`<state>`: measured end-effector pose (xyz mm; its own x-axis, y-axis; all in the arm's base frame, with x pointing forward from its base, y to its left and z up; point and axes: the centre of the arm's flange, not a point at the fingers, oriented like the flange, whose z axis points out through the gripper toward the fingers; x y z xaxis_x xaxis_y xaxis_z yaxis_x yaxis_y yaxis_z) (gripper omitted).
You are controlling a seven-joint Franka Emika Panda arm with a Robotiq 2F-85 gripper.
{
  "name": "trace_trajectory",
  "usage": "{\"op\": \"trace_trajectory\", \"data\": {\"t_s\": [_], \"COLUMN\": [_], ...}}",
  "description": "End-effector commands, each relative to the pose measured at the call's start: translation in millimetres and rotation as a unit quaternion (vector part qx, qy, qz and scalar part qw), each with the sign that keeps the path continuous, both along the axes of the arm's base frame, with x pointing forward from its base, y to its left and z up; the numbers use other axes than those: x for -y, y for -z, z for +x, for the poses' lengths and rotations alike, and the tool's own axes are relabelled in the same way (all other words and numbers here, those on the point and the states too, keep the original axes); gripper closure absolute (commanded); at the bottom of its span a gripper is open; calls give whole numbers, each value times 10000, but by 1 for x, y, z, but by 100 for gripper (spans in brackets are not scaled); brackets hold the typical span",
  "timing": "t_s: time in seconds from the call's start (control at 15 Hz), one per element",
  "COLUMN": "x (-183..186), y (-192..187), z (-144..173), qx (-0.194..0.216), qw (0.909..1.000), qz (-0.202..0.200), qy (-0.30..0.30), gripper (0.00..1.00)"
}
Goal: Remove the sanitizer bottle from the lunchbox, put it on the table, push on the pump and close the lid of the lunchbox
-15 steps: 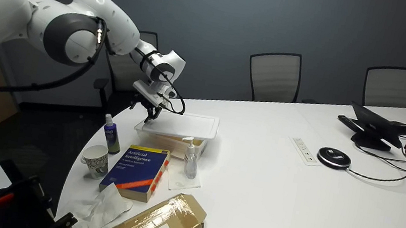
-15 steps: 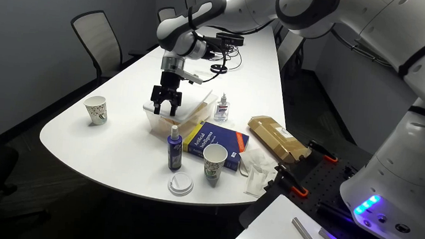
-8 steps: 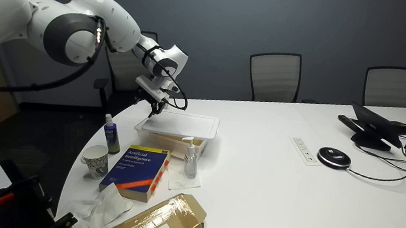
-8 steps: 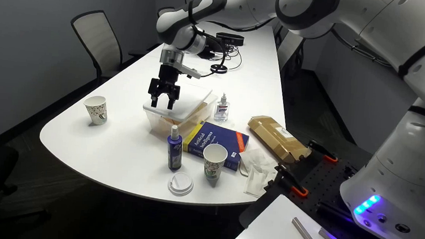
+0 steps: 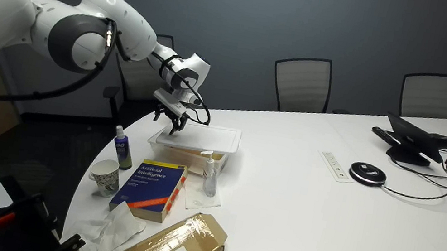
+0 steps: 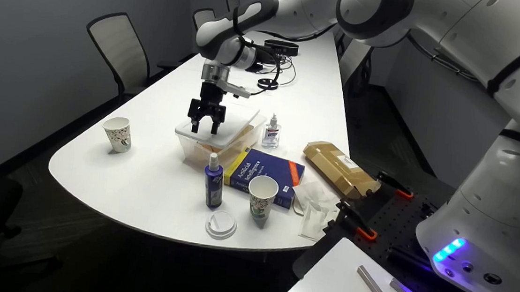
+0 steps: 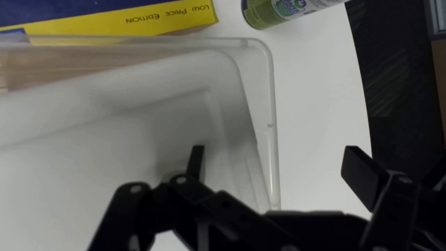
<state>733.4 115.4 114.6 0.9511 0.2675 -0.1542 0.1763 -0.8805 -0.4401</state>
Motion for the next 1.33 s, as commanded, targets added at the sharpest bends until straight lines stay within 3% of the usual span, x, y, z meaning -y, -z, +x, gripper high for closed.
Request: {"op": "trace_trajectory", "data": {"t_s": [0.0,0.6,1.27], "x": [-2,-29,-41], "y": [5,9,1], "z": [-13,-19,-17], "qx": [-16,-243,-157], "qw": [9998,9997,9998], "qz": [-156,33,27], "qy": [148,-34,-109], "gripper": [0,0,0]}}
